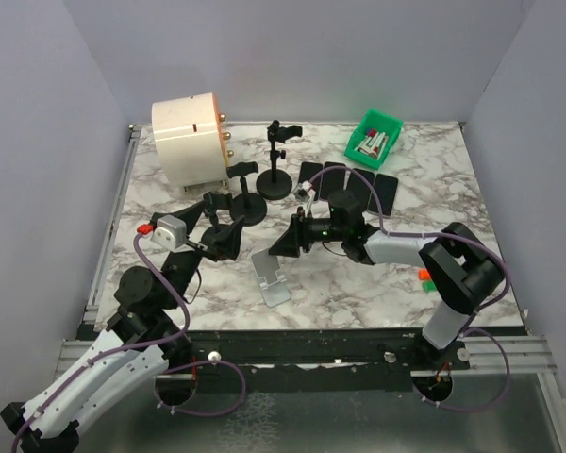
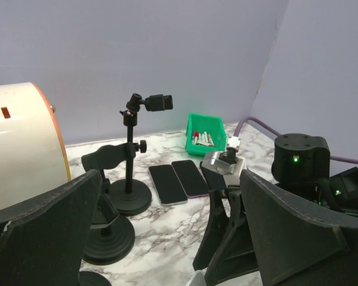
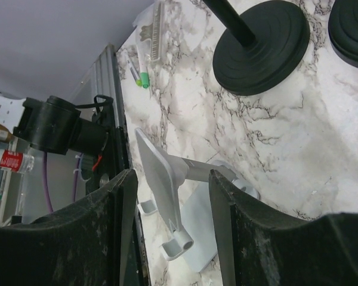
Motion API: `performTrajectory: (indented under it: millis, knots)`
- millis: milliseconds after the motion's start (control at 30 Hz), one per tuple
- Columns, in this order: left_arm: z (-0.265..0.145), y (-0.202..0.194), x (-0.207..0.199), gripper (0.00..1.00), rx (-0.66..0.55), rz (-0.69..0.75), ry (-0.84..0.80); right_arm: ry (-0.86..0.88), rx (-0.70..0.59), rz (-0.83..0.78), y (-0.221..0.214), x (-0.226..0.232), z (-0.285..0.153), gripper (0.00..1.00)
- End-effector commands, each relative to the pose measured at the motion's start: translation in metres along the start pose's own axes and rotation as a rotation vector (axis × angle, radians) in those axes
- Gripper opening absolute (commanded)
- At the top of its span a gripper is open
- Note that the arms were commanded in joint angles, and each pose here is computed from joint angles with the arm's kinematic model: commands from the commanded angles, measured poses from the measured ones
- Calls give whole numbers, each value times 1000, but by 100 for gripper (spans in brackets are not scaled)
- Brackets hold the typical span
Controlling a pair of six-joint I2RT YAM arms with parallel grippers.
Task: Remove the phone from the phone stand
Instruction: Pick up the phone stand at the center of the board, then place the phone stand at the center of the board.
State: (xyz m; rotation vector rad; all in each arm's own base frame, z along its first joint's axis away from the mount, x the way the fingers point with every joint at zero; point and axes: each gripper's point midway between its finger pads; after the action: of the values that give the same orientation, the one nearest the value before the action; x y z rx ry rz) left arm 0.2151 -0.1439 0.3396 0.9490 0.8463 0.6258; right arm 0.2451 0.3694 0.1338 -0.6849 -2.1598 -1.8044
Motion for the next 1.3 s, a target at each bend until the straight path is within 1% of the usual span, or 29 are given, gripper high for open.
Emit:
performTrajectory:
  millis: [0, 167, 300, 433, 533, 700, 733, 900, 967, 1067, 1133, 1167, 1267]
  knots:
    - [-1, 1, 2, 99, -5, 8, 8, 36, -9, -19, 5, 2, 11, 56]
    - [0, 1, 2, 99, -3, 7, 5, 49, 36, -3, -9, 3, 21, 52]
    - [0, 0, 1, 99, 0, 0, 3, 86, 38, 28, -17, 8, 22, 43]
    - [0, 1, -1, 99, 0, -1, -7, 142, 32, 52, -22, 20, 20, 31]
    - [-1, 3, 0, 99, -7, -5, -3, 180, 20, 51, -22, 30, 18, 20]
    - [-6, 12, 3, 99, -45, -15, 13, 228, -11, 18, -8, 51, 21, 2]
    - [-7, 14, 4, 99, -53, -17, 18, 237, -16, 10, -5, 56, 23, 0]
    - [-14, 25, 12, 99, -90, -32, 64, 293, -27, -36, 8, 76, 38, 0]
    - [-20, 20, 15, 99, -44, -41, 84, 313, -28, -52, 11, 81, 40, 0]
    - [-34, 14, 12, 99, 63, -68, 83, 332, -32, -92, 17, 86, 41, 0]
    - [-44, 17, 10, 99, 121, -78, 87, 344, -29, -124, 18, 90, 45, 0]
    - [-48, 22, 10, 99, 132, -80, 96, 353, -28, -136, 19, 92, 49, 0]
    - [-60, 47, 11, 99, 83, -89, 104, 377, -28, -153, 18, 96, 66, 0]
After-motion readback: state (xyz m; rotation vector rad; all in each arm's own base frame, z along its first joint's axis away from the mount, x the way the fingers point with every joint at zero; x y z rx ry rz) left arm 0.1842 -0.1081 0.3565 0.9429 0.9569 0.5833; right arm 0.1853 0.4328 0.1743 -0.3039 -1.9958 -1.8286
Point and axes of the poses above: each gripper's point midway between its finger pads, its own z axis out along the fingers, its own x axis along the line the jaws close on, y = z × x, and after that the axes turned 12 degrees about -z, right-handed
